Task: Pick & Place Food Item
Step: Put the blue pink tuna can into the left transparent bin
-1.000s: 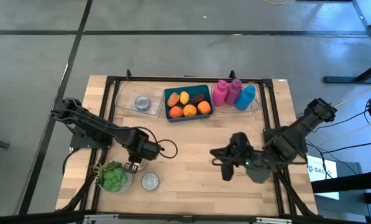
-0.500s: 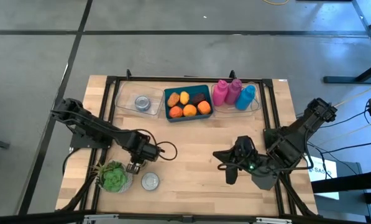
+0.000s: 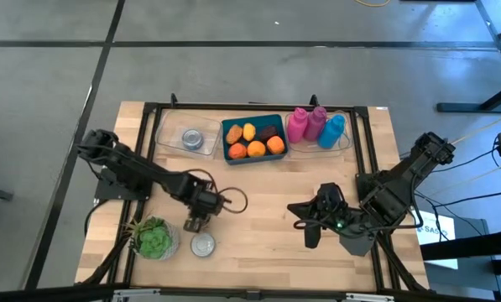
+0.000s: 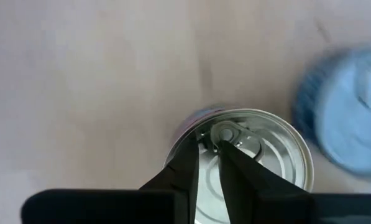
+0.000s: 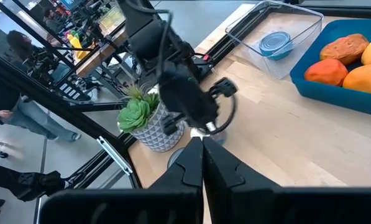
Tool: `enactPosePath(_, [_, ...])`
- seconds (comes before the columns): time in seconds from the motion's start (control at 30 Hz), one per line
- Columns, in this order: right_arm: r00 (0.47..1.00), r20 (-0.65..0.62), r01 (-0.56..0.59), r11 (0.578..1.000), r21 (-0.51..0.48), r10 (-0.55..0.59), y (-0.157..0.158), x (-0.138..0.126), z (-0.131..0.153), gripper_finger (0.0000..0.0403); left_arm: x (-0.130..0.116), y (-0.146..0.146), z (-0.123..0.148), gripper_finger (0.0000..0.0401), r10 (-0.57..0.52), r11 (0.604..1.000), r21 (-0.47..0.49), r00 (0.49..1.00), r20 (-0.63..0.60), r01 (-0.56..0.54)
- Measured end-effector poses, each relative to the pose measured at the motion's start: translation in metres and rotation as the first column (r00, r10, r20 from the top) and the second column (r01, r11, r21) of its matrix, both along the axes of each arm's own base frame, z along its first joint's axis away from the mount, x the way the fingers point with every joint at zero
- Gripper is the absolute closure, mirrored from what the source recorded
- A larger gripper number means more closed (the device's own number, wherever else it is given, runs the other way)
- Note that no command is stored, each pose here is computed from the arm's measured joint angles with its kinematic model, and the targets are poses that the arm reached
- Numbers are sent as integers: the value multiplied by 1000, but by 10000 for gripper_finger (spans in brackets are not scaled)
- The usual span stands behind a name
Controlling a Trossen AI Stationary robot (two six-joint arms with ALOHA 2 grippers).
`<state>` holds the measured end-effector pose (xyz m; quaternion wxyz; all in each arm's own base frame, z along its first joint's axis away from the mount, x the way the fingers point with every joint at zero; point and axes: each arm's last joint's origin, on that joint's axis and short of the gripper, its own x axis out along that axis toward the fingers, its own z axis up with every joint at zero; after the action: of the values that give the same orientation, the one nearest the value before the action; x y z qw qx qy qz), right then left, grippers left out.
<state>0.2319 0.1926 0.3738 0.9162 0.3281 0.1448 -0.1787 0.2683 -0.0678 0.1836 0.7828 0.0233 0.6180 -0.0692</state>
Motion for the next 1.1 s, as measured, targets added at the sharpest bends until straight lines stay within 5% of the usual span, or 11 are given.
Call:
enactPosePath(0.33, [1000, 0, 0, 1000, 0, 0, 0, 0, 0, 401, 23, 43, 4, 345, 183, 970, 123, 962, 203, -210])
enactPosePath(0.53, [1000, 3, 0, 1000, 3, 0, 0, 0, 0, 401, 30, 64, 10, 344, 231, 958, 115, 944, 237, -263])
enactPosePath(0.9, [1000, -3, -10, 1000, -2, 10, 0, 0, 0, 401, 44, 53, 58, 294, 98, 993, 41, 966, 238, -111])
enactPosePath(1.1, [1000, -10, -21, 1000, -20, 21, 1, 0, 0, 401, 39, 23, 58, 237, -69, 998, 12, 975, 212, 68])
